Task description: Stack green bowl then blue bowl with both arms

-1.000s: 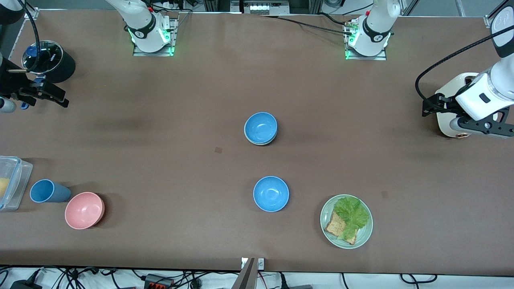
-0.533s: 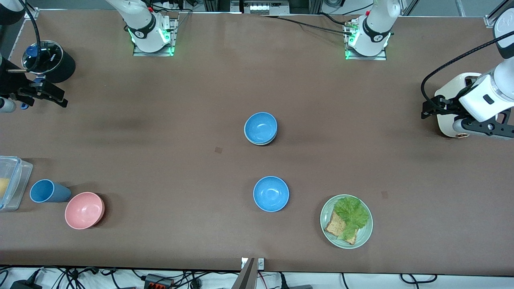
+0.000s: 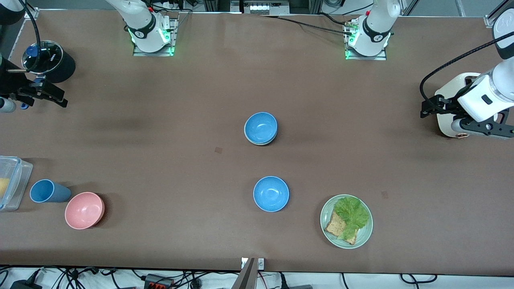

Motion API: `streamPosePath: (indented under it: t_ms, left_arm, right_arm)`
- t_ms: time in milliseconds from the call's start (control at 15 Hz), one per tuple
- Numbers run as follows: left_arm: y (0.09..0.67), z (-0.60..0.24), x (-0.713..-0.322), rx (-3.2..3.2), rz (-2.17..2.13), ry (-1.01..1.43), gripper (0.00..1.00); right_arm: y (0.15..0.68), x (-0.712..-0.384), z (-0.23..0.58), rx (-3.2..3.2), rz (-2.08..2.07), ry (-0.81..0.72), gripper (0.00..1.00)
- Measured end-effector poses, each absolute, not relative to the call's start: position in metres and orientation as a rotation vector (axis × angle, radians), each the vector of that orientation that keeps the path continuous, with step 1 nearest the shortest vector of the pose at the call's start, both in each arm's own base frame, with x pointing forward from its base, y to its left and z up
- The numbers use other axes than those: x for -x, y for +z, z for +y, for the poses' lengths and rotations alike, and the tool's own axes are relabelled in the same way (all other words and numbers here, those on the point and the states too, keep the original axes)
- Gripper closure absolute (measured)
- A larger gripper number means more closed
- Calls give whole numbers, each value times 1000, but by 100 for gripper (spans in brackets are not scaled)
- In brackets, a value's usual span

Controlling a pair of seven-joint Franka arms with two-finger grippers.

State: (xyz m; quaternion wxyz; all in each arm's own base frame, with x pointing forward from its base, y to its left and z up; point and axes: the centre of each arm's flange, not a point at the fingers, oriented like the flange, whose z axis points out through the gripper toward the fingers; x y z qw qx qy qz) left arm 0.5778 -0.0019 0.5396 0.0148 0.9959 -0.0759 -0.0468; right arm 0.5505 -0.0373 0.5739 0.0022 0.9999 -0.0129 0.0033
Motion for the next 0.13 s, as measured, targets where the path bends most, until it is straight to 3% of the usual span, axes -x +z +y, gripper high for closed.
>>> streamPosePath:
  t_ms: [133]
  left_arm:
    - [539, -2, -578, -3094, -234, -147, 0]
  right_arm:
    - [574, -551, -37, -3137, -40, 11, 0]
